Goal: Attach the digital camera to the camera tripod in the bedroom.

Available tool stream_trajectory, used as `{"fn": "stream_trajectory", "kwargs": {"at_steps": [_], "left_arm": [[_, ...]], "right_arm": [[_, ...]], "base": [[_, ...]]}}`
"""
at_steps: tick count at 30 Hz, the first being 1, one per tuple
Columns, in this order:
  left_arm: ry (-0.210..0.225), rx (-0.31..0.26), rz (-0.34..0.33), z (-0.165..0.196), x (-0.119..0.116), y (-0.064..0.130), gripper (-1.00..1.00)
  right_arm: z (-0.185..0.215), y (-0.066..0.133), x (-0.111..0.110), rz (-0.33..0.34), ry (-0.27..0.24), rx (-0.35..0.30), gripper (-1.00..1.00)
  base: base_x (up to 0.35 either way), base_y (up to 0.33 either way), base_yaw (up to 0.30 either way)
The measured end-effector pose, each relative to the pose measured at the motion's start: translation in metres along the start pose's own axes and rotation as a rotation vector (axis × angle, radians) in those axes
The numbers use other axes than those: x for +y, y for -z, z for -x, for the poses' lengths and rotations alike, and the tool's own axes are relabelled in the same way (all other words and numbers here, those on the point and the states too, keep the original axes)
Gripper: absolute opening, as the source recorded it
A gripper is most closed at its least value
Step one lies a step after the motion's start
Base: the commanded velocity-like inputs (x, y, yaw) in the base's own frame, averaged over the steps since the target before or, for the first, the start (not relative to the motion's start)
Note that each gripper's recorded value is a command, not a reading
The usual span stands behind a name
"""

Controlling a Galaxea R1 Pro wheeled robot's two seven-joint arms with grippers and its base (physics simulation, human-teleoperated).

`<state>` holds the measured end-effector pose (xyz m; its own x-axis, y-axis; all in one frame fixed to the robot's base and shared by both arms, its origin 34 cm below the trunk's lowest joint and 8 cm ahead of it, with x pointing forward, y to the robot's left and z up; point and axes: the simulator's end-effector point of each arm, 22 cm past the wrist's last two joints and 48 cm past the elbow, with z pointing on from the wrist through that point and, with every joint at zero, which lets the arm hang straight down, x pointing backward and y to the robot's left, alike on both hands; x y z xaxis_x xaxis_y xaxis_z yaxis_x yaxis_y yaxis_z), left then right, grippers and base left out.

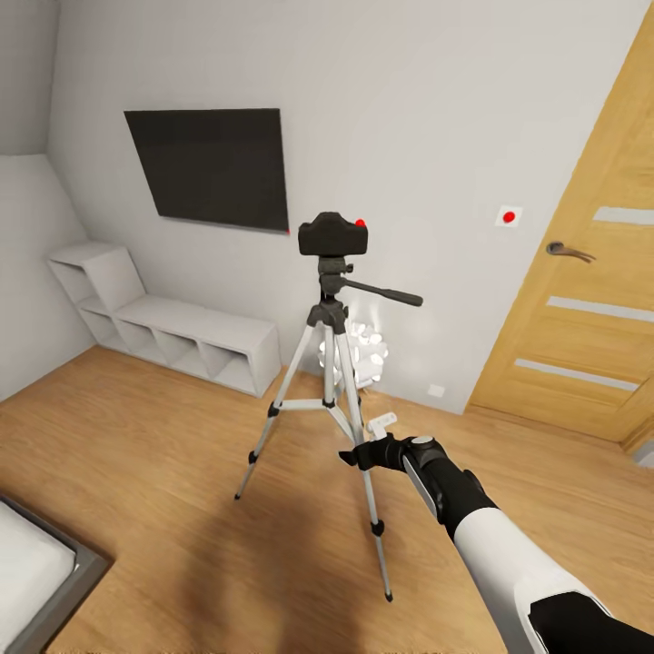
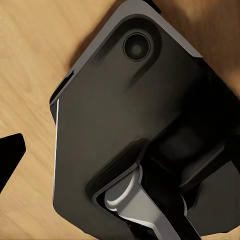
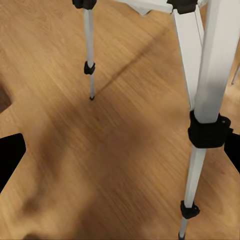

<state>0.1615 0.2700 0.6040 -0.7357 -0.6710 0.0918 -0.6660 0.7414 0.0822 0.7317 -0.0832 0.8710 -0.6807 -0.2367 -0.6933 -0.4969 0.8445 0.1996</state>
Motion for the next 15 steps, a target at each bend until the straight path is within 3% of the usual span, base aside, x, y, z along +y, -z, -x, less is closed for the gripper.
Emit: {"fn": "stream_trajectory", "kwargs": {"at_steps": [7, 15], "left_arm": [[-0.013, 0.000, 0.000, 0.0000, 0.0000, 0.0000, 1.00], [-0.062, -0.004, 0.004, 0.0006, 0.0002, -0.0001, 1.00]], "right_arm": [[0.0000, 0.0000, -0.0004, -0.002, 0.000, 0.000, 1.00], [0.0001, -0.0004, -0.0012, -0.005, 0.000, 0.000, 1.00]], "base": [[-0.031, 0.000, 0.000], [-0.249, 0.000, 0.000]]}}
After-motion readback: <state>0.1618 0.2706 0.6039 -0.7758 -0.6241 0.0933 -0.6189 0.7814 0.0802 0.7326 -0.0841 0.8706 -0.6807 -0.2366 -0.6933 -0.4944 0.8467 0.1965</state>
